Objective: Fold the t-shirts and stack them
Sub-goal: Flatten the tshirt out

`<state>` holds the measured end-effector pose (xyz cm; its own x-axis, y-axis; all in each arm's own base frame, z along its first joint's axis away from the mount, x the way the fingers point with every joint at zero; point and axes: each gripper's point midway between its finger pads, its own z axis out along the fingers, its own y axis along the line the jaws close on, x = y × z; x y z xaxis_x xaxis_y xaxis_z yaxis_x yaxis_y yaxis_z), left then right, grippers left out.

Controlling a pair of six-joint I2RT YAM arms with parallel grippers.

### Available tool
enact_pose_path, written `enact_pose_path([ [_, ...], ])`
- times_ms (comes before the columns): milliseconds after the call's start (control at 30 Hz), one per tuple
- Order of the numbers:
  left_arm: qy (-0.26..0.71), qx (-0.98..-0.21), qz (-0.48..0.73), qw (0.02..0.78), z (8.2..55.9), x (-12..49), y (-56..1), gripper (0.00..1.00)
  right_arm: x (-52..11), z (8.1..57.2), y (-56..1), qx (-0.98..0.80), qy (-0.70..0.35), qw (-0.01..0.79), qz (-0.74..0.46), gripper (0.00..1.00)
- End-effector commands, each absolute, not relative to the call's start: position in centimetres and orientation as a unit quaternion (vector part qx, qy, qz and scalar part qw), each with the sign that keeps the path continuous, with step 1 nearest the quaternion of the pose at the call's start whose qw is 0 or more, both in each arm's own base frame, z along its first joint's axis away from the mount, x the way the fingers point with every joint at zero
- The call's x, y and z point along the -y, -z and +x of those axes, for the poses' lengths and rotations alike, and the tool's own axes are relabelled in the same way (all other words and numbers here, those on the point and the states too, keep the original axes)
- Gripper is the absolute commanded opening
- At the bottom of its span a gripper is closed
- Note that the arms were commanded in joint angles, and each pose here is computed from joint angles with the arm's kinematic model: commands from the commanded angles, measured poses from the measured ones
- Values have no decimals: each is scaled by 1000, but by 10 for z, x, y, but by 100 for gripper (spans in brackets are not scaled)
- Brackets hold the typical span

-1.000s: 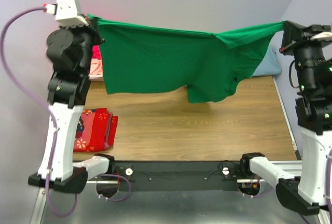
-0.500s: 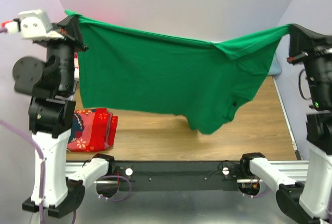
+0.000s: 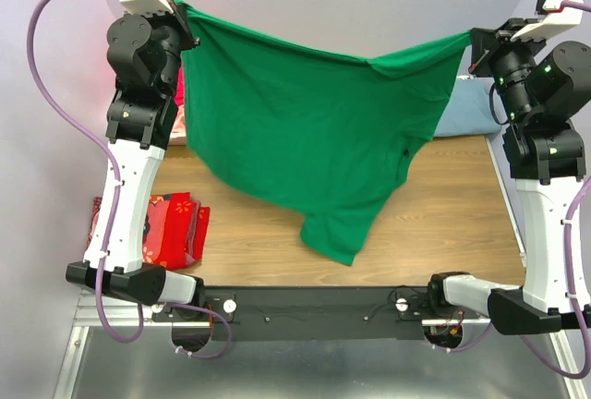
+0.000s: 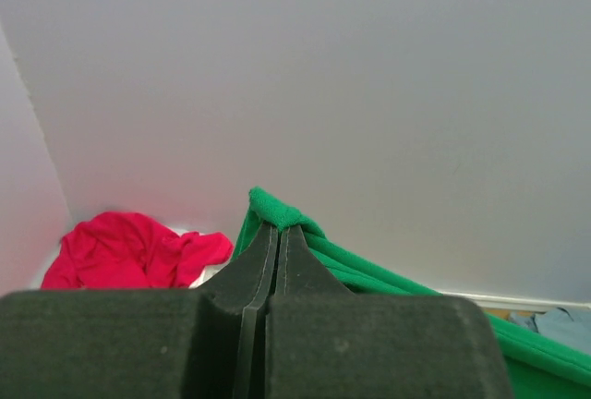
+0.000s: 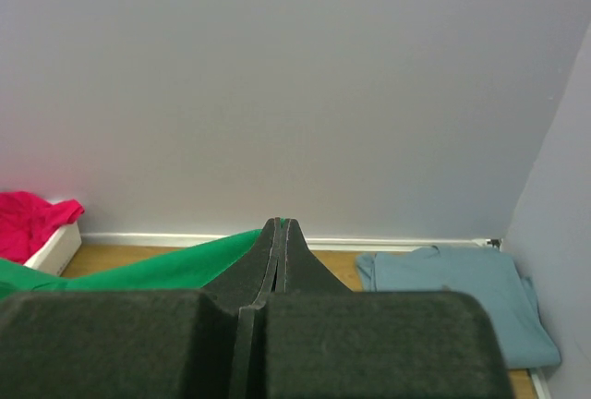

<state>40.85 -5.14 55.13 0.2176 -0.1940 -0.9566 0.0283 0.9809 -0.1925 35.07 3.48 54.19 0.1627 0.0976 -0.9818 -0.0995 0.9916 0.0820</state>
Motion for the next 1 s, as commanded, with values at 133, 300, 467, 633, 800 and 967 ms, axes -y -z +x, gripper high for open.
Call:
enact_pose_path([
  [133,73,-555,-82,825,353,34,-617,0,-27,300,-608,-561,-58,826,-1,1],
  [300,73,-553,-74,827,328,31,-617,0,-25,262,-622,-534,-59,843,-7,1],
  [467,66,-546,-52,833,297,28,-621,0,-20,220,-634,-507,-54,860,-11,1],
  [633,64,-535,-44,841,282,26,-633,0,-18,197,-648,-487,-49,872,-14,1],
  [800,78,-531,-35,843,294,35,-645,0,-18,209,-655,-487,-47,872,-12,1],
  [967,79,-595,-37,799,369,51,-593,0,-9,275,-634,-528,-27,848,26,1],
])
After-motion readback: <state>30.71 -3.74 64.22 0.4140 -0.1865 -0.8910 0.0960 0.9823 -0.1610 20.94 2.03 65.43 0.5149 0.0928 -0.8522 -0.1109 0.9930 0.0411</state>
